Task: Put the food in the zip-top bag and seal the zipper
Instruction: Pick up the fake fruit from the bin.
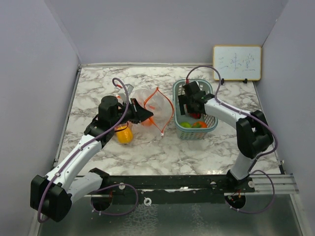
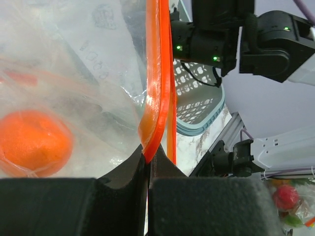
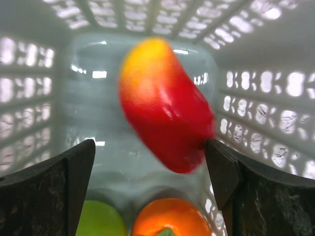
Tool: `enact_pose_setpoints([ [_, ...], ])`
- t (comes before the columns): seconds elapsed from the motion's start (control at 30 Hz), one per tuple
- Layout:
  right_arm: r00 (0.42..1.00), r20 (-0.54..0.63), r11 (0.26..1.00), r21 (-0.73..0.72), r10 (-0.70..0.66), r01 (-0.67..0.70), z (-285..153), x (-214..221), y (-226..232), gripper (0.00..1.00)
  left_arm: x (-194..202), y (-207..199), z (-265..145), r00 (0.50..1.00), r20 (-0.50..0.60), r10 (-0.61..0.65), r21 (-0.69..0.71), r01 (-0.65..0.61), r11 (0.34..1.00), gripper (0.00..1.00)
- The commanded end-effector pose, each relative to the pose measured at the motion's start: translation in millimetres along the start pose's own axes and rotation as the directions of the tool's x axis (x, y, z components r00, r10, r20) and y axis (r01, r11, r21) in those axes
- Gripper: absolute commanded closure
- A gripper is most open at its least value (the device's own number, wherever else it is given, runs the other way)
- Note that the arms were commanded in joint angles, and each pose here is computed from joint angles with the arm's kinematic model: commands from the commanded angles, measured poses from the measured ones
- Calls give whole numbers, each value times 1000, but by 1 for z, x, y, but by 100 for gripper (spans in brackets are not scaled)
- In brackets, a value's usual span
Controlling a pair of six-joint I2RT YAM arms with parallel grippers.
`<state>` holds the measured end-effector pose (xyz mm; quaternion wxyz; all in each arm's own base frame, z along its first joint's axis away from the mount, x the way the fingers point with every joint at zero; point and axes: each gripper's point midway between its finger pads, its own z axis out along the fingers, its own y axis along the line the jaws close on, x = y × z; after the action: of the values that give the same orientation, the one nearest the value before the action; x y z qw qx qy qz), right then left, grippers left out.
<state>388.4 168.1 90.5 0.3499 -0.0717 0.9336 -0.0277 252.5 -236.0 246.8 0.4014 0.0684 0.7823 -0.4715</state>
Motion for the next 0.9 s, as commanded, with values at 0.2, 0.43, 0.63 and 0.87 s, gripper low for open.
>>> enact_pose_setpoints([
  [0.2,994,-111,999,34,-18,22,29,39,-7,13,-13,-10,-5,998,35,44,7,-44,999,100],
  [0.43,996,89,998,-54,18,-13,-10,-7,-4,57,-13,-7,-3,999,38,38,5,-39,999,100],
  [0.63,970,234,973,-232,59,-3,-64,-42,12,75,-11,-4,-2,999,37,29,-1,-29,1000,100],
  [0.87,857,500,671,-679,125,299,-213,-75,78,76,-8,2,1,999,33,24,-14,-23,1000,100],
])
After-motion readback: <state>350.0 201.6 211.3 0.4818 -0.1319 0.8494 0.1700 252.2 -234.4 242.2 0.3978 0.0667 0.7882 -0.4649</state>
